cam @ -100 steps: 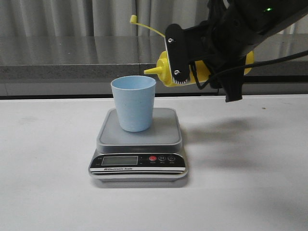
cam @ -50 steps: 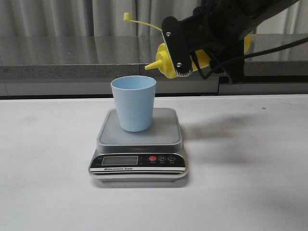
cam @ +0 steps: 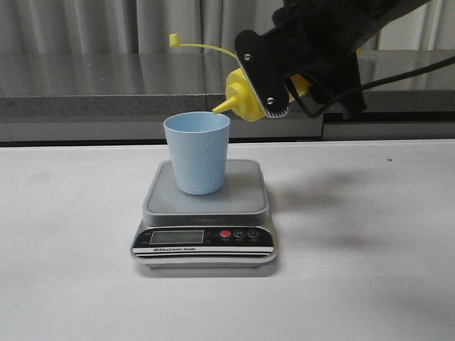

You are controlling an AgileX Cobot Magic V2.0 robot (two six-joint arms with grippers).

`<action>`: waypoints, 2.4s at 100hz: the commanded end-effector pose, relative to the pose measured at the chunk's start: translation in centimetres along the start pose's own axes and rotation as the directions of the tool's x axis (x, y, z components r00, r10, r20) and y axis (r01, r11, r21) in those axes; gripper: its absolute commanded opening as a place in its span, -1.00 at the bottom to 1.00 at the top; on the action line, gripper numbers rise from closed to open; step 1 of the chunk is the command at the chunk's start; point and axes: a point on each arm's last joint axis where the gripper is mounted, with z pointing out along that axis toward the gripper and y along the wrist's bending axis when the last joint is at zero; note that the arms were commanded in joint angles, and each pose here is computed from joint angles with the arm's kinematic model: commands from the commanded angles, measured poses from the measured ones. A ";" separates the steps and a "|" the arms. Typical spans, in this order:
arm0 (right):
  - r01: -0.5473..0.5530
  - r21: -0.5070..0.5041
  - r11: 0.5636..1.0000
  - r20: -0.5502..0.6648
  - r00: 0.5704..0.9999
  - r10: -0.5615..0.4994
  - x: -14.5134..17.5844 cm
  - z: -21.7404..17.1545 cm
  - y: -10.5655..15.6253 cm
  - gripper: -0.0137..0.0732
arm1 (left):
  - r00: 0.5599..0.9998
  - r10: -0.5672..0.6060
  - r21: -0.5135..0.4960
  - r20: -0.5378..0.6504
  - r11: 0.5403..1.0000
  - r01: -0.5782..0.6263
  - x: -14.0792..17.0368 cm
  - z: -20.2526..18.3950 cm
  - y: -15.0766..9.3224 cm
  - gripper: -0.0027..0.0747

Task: Pour seasoning into cup on scale with both arms
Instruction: 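Tilt the bottle upright and carry it back with the right gripper, then lower the bottle onto the table and open the right gripper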

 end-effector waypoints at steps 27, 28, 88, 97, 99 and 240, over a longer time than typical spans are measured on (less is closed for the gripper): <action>-0.612 0.067 0.788 0.072 0.791 0.608 3.2 -4.0 -4.2 -0.82 | 0.994 -0.015 -0.006 0.106 1.000 0.016 -1.7 -0.2 0.0 -0.98; -0.645 0.058 0.762 0.084 0.764 0.640 3.3 -4.2 -4.3 -0.82 | 0.994 -0.015 -0.006 0.106 1.000 0.016 -1.7 -0.2 0.0 -0.98; -0.975 -0.213 -0.062 0.219 -0.110 0.970 9.6 -6.4 -1.9 -0.82 | 0.994 -0.015 -0.006 0.106 1.000 0.016 -1.7 -0.2 0.0 -0.98; -0.976 -0.206 -0.064 0.241 -0.114 0.964 9.9 -6.2 -0.4 -0.82 | 0.994 -0.015 -0.006 0.106 1.000 0.016 -1.7 -0.2 0.0 -0.98; -0.976 -0.207 -0.069 0.247 -0.120 0.962 9.8 -6.2 0.0 -0.82 | 0.994 -0.015 -0.006 0.106 1.000 0.016 -1.7 -0.2 0.0 -0.98; -0.905 -0.210 -0.370 0.251 -0.416 0.874 8.8 1.4 13.8 -0.82 | 0.994 -0.015 -0.006 0.106 1.000 0.016 -1.7 -0.2 0.0 -0.98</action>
